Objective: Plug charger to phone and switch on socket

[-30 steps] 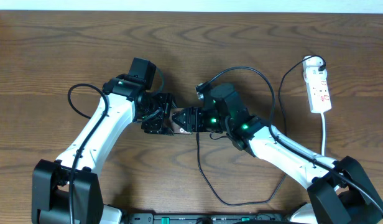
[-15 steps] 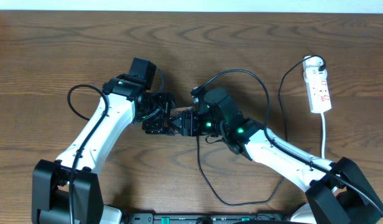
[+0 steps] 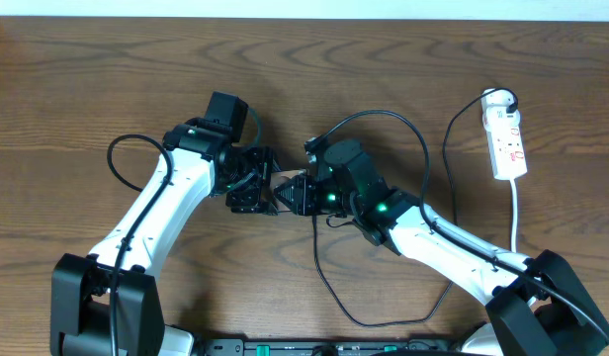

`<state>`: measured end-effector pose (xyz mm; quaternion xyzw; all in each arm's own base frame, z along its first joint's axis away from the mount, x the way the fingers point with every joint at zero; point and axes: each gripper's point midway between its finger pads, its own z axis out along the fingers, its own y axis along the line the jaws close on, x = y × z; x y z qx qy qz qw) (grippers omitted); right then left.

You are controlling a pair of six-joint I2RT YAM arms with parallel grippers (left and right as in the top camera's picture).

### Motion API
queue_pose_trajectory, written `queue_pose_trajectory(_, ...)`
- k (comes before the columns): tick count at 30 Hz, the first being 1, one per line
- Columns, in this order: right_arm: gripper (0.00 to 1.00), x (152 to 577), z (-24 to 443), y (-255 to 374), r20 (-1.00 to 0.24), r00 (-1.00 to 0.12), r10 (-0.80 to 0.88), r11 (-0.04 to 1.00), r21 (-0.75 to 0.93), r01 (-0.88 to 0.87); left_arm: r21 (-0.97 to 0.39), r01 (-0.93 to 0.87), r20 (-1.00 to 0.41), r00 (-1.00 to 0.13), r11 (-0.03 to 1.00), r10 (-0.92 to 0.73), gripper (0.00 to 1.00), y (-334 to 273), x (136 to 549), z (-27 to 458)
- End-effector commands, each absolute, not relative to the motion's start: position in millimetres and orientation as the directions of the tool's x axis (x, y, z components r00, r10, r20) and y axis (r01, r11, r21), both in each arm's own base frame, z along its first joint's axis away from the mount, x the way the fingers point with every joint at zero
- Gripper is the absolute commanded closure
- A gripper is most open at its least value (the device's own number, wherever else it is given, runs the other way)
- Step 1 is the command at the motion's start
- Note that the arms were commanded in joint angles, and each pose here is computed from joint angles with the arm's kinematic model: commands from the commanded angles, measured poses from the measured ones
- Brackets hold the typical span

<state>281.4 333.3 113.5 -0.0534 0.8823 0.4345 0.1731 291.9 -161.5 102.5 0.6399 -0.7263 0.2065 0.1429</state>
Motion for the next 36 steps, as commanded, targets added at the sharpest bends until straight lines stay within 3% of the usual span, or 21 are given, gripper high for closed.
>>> queue_pose_trajectory(1, 0.78, 283, 117, 336, -0.363, -0.93, 0.056, 0.615, 0.747, -0.254, -0.151, -0.983, 0.493, -0.164, 0.101, -0.854, 0.93, -167, 294, 116)
queue_pose_trajectory(3, 0.88, 284, 117, 336, -0.35, -0.934, 0.07, 0.615, 0.752, -0.236, -0.151, -0.983, 0.493, -0.163, 0.101, -0.855, 0.93, -167, 294, 116)
queue_pose_trajectory(16, 0.99, 284, 117, 335, -0.35, -0.934, 0.074, 0.618, 0.751, -0.232, -0.151, -0.983, 0.493, -0.163, 0.101, -0.855, 0.93, -167, 294, 116)
queue_pose_trajectory(23, 0.99, 284, 117, 335, -0.35, -0.934, 0.074, 0.618, 0.751, -0.232, -0.152, -0.983, 0.49, -0.163, 0.1, -0.857, 0.91, -166, 294, 116)
queue_pose_trajectory(25, 0.99, 284, 116, 335, -0.349, -0.934, 0.074, 0.619, 0.75, -0.231, -0.158, -0.981, 0.489, -0.175, 0.111, -0.854, 0.83, -167, 294, 116)
queue_pose_trajectory(26, 0.99, 285, 116, 334, -0.348, -0.934, 0.076, 0.621, 0.75, -0.229, -0.161, -0.98, 0.49, -0.183, 0.117, -0.852, 0.71, -167, 294, 116)
queue_pose_trajectory(27, 0.99, 285, 116, 334, -0.349, -0.934, 0.078, 0.623, 0.748, -0.227, -0.165, -0.979, 0.489, -0.189, 0.123, -0.851, 0.51, -166, 294, 117)
queue_pose_trajectory(28, 0.99, 286, 115, 333, -0.347, -0.934, 0.079, 0.626, 0.747, -0.225, -0.17, -0.977, 0.487, -0.196, 0.127, -0.851, 0.4, -165, 295, 116)
queue_pose_trajectory(29, 0.99, 287, 114, 331, -0.346, -0.934, 0.083, 0.633, 0.743, -0.219, -0.174, -0.976, 0.486, -0.2, 0.131, -0.851, 0.34, -164, 295, 117)
queue_pose_trajectory(30, 0.99, 289, 110, 327, -0.347, -0.934, 0.088, 0.649, 0.731, -0.21, -0.185, -0.973, 0.508, -0.216, 0.14, -0.834, 0.18, -163, 296, 119)
queue_pose_trajectory(36, 0.99, 304, 104, 307, -0.331, -0.933, 0.138, 0.679, 0.718, -0.155, -0.29, -0.928, 0.561, -0.363, 0.233, -0.744, 0.14, -159, 301, 130)
